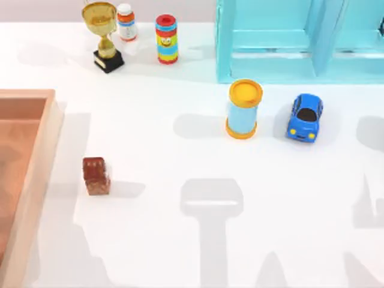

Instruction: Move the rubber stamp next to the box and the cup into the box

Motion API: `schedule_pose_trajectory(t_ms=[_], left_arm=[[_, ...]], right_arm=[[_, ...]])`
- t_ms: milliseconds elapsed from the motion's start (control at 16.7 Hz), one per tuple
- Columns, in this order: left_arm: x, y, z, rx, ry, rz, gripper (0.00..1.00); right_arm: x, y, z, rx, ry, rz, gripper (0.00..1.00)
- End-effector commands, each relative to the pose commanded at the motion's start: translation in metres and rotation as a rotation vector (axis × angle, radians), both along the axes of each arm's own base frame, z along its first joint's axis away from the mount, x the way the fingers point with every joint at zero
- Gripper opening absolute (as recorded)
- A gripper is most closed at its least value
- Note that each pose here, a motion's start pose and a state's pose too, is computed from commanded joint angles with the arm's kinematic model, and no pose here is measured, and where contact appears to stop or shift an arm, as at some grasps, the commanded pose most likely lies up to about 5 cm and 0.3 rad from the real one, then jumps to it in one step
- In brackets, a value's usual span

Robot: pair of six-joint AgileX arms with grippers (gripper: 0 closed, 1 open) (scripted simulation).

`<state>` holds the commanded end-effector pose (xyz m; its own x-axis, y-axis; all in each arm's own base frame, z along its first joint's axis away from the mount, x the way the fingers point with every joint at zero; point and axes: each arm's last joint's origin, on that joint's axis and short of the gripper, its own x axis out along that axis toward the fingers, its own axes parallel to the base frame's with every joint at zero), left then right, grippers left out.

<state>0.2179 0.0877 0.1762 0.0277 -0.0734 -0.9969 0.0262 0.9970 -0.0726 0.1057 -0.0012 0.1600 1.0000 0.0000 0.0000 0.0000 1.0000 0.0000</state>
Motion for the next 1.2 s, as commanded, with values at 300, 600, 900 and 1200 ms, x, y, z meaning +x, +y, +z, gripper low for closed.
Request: schedule_pose_trajectory(t_ms=[300,600,900,1200], left_arm=[[0.0,0.0,0.0,0.0,0.0,0.0,1.0],[0.0,0.0,0.0,0.0,0.0,0.0,1.0],[0.002,0.001,0.007,0.002,-0.002,-0.002,1.0],[0.007,0.002,0.047,0.007,-0.02,-0.005,1.0]], right_arm=[[0.0,0.0,0.0,0.0,0.0,0.0,1.0],[0.0,0.0,0.0,0.0,0.0,0.0,1.0],[0.0,0.0,0.0,0.0,0.0,0.0,1.0],[0.0,0.0,0.0,0.0,0.0,0.0,1.0]])
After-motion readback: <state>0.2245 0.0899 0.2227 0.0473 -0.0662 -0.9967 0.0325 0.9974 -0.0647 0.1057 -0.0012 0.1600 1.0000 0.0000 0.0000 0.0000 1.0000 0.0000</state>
